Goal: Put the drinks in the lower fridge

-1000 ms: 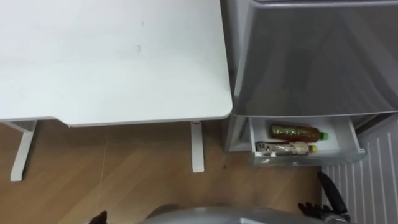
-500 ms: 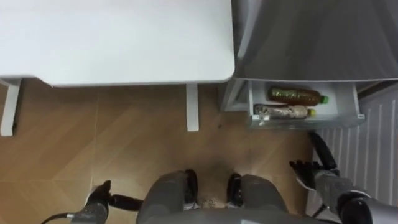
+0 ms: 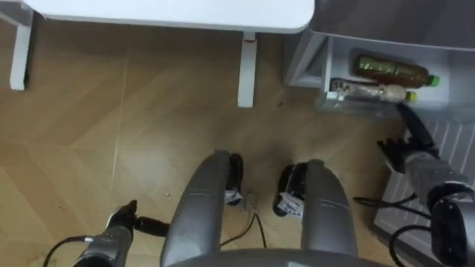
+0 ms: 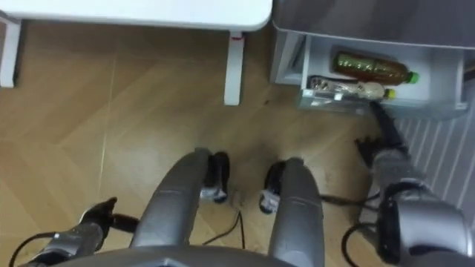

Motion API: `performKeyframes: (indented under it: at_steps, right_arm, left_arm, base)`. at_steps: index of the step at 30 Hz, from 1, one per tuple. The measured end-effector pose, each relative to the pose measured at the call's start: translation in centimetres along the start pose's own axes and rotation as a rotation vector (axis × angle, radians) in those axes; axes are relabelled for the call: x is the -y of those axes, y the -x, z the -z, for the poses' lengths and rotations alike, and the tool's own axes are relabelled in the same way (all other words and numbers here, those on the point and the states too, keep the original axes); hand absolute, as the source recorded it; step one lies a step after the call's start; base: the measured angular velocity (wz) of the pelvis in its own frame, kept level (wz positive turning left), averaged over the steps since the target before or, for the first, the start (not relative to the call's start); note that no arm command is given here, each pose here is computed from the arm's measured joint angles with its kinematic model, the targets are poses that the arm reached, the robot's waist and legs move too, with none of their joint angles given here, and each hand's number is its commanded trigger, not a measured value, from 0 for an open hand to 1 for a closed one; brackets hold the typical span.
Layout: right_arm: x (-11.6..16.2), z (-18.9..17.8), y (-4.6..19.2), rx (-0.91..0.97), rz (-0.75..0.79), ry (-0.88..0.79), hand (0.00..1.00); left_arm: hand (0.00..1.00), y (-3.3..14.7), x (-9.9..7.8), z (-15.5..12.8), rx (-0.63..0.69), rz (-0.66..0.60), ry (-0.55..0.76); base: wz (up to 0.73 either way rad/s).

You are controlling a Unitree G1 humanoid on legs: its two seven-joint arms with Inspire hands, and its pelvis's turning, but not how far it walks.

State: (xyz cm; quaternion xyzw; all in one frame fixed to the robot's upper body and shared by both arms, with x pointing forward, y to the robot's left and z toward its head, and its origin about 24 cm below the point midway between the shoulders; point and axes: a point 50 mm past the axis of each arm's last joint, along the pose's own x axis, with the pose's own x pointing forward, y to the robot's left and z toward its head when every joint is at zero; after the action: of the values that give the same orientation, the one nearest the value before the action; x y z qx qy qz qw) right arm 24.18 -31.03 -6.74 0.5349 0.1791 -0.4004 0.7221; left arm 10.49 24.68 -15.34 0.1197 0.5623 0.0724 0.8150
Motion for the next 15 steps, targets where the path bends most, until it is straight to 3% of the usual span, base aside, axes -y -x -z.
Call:
performKeyframes:
  at_steps: [2,15]
  right_arm:
    - [-2.6,-0.9,-0.1,0.029,-0.074,0.015,0.0]
    - [-6.4,-3.2,0.4,0.085,-0.133,0.051,0.0]
  left_arm:
    - [0.0,0.0,0.0,-0.3,0.01,0.0,0.026]
    - [0.0,0.2,-1.4,-2.1,0.121,-0.029,0.061]
  base:
    - [0.0]
    - [0.01]
